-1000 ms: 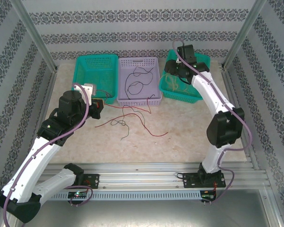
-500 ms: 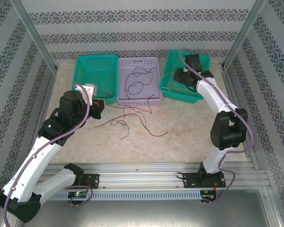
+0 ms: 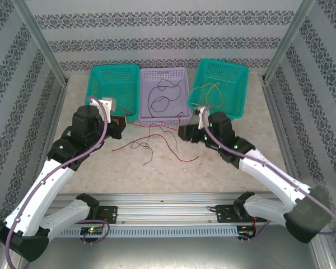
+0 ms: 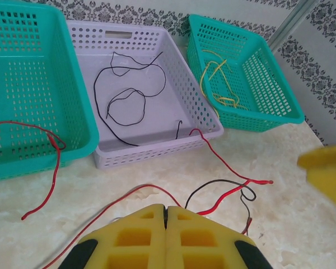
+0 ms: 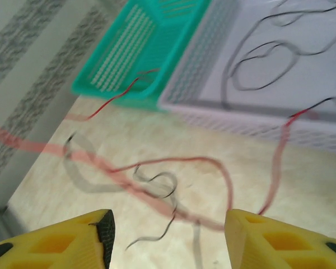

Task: Untangle the cables

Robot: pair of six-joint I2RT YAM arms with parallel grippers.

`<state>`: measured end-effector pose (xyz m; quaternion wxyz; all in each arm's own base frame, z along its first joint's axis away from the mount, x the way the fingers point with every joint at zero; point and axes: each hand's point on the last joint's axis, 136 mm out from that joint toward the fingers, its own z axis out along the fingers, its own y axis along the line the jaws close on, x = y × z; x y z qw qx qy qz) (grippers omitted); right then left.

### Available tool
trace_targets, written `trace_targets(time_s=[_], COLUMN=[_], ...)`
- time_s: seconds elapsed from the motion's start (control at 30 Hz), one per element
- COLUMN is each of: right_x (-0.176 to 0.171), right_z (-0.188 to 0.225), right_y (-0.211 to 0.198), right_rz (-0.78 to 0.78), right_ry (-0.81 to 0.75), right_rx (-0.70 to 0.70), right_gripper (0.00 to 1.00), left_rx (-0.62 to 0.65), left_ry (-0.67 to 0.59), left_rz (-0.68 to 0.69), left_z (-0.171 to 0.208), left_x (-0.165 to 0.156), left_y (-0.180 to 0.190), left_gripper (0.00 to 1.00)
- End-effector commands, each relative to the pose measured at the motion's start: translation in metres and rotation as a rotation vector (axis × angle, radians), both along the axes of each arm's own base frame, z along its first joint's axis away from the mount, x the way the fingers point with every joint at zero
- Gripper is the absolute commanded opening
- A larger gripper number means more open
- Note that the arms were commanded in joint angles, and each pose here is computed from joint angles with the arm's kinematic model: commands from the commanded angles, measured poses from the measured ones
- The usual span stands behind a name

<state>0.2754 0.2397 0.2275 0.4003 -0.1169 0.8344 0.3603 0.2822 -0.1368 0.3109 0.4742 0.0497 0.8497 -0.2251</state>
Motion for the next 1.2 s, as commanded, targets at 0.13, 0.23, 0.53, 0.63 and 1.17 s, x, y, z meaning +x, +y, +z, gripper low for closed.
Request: trace_targets(time_s=[0.13,0.23,0.53,0.63,1.17], right_x=[-0.029,-0.034,-0.006,0.009,0.013], right_z=[0.017,0.01,-0.028,-0.035,-0.032], right_y=[0.036,0.063,0.107,0.112,0.096], right_rz=[0.134,0.181,0.104,0.04,-0.092], right_ry=[-0.158,-0.163,-0.154,-0.166,-0.24], right_rx=[0.108,0.077,0.0,-0.014,0.003], right_gripper=[0.57,0.59,0.59,0.58,0.0], left_rx=[-0.107,-0.157,-0.193,-0.202,-0.118], left_ry=[-0.036,-0.021,-0.016,-0.025,-0.095], left_rz=[0.023,0.016,0.017,0.011,0.09], left_z=[0.026,0.025,0.028,0.032,0.047], left_x=[0.007,0.008,0.009,0.006,0.0], left_y=[-0.005,-0.013,-0.025,-0.028,-0.005], left_gripper=[0.0,0.0,0.0,0.0,0.0])
